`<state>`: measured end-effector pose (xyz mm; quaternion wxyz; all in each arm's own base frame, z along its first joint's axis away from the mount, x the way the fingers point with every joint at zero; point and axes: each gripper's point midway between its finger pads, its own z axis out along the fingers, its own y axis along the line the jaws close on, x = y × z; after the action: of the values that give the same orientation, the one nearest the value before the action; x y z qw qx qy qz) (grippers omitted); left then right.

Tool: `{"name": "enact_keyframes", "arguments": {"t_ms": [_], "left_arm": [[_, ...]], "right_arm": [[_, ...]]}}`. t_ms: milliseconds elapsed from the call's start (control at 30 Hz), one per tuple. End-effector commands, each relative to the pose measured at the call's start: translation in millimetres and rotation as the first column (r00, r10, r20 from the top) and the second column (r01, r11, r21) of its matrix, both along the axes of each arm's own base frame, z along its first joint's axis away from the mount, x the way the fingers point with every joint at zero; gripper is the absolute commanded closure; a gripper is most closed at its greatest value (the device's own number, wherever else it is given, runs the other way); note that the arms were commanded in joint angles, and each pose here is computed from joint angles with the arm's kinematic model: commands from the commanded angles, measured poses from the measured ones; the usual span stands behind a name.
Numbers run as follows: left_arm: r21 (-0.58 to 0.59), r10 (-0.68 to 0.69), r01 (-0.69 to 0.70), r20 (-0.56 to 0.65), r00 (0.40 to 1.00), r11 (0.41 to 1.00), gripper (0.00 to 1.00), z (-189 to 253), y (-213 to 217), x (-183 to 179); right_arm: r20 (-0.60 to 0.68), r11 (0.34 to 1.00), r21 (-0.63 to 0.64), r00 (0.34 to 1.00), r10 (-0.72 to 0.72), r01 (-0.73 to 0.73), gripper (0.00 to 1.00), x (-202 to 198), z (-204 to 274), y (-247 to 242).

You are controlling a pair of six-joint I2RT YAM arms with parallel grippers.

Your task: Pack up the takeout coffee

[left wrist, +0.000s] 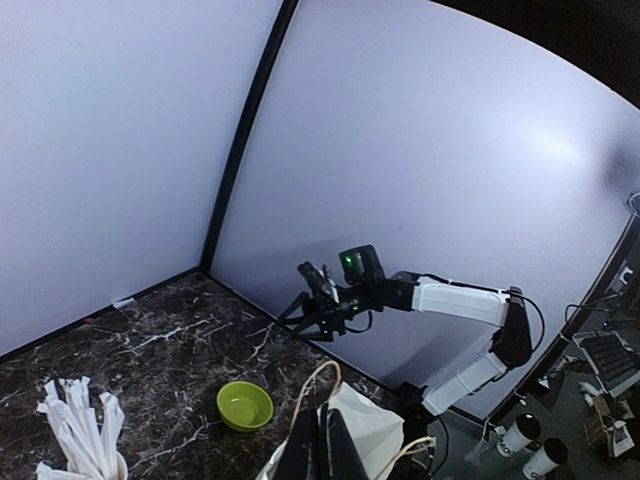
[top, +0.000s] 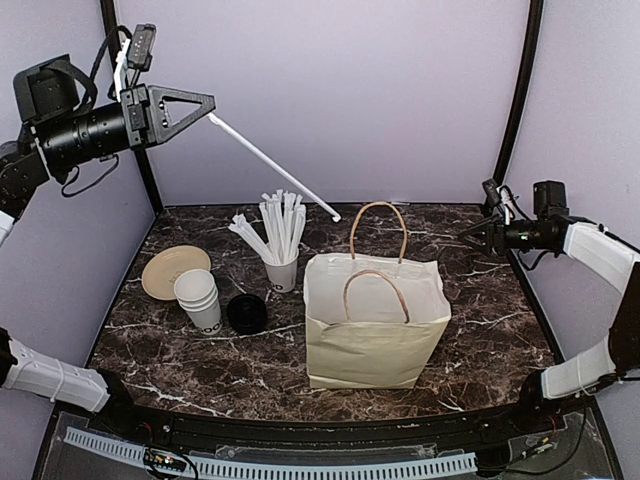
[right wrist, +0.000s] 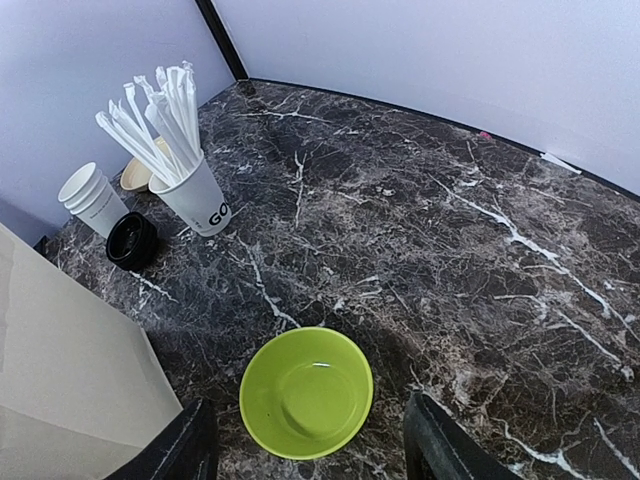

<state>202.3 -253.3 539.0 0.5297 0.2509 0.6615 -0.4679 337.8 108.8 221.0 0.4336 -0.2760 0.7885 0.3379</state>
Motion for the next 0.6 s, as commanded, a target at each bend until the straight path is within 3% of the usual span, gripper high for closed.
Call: {"name": "enact_keyframes", "arguments": {"t_ms": [0, 467, 567], "left_arm": [[-0.052, -0.199, 0.197, -0.04, 0.979, 0.979, 1.0, -5, -25, -26], [-0.077, -0.361, 0.354, -0.133, 0.923, 0.932, 1.0, -100, -151, -23], [0.013, -0.347, 0.355, -0.188, 0.919, 0.935, 0.93, -130, -171, -18]], "right_arm": [[0.01, 1.0, -0.017, 1.0, -0.008, 0.008, 0.37, 3, -1, -3], [0.0, 1.0, -0.027, 1.0, -0.001, 0.001, 0.37, 3, -7, -3], [-0.003, 1.0, -0.029, 1.0, 0.002, -0.002, 0.37, 4, -8, -3]]}}
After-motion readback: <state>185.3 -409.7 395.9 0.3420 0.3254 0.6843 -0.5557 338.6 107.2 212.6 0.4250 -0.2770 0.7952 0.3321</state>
